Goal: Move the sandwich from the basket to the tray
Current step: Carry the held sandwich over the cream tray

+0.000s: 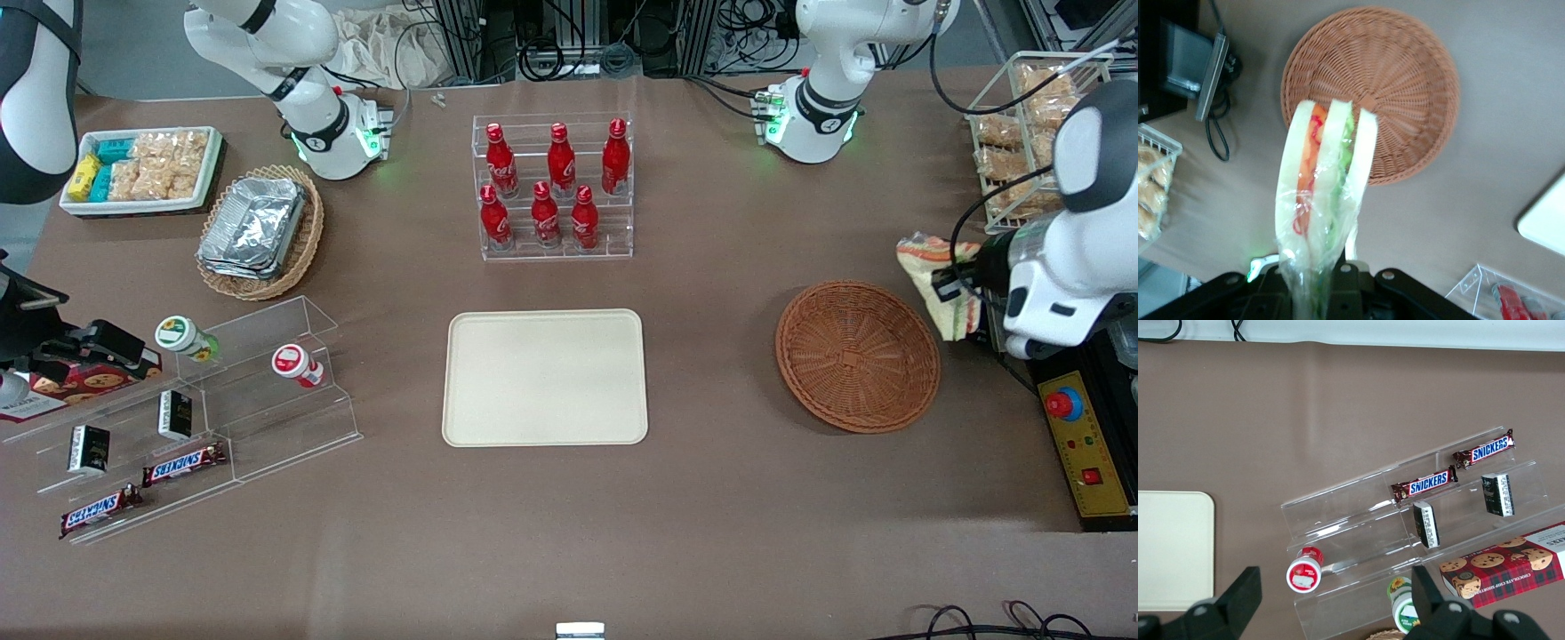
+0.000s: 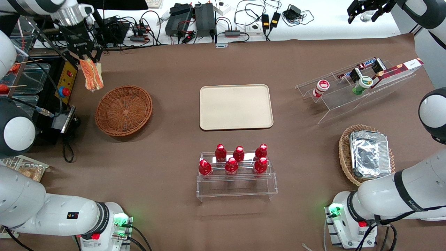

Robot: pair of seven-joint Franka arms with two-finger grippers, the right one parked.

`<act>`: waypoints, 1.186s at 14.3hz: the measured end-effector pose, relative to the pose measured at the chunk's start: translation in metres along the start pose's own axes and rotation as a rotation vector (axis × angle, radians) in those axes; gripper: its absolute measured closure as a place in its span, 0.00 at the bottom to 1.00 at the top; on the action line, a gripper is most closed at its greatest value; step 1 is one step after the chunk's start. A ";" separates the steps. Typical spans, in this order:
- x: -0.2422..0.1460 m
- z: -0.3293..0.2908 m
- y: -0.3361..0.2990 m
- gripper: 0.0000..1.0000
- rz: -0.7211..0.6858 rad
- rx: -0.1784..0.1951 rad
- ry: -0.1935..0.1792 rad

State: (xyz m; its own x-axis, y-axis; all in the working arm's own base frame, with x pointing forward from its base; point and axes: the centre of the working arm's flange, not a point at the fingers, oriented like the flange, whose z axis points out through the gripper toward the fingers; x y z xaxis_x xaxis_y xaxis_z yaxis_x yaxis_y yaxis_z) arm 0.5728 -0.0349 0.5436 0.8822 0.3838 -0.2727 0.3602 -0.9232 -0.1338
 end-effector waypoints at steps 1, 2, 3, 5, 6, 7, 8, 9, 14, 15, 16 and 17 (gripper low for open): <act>-0.010 -0.013 0.013 0.81 0.055 -0.004 0.016; -0.022 -0.020 0.032 0.82 0.107 -0.006 0.030; -0.035 -0.023 0.056 0.84 0.158 -0.004 0.040; -0.061 -0.016 0.108 0.85 0.250 0.004 0.038; -0.068 -0.008 0.132 0.85 0.290 -0.006 0.036; -0.072 0.002 0.157 0.85 0.328 -0.024 0.040; -0.074 0.013 0.181 0.85 0.358 -0.042 0.047; -0.076 0.027 0.206 0.85 0.375 -0.061 0.052; -0.077 0.120 0.322 0.85 0.324 -0.156 0.093; -0.077 0.137 0.337 0.85 0.324 -0.167 0.093; -0.079 0.153 0.350 0.85 0.327 -0.173 0.090; -0.081 0.167 0.360 0.85 0.331 -0.176 0.084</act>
State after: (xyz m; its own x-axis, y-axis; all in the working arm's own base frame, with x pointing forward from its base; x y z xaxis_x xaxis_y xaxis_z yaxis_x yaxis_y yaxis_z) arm 0.5802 -0.3953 0.3584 0.9788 0.0677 -0.1935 0.0913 -0.9891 0.1157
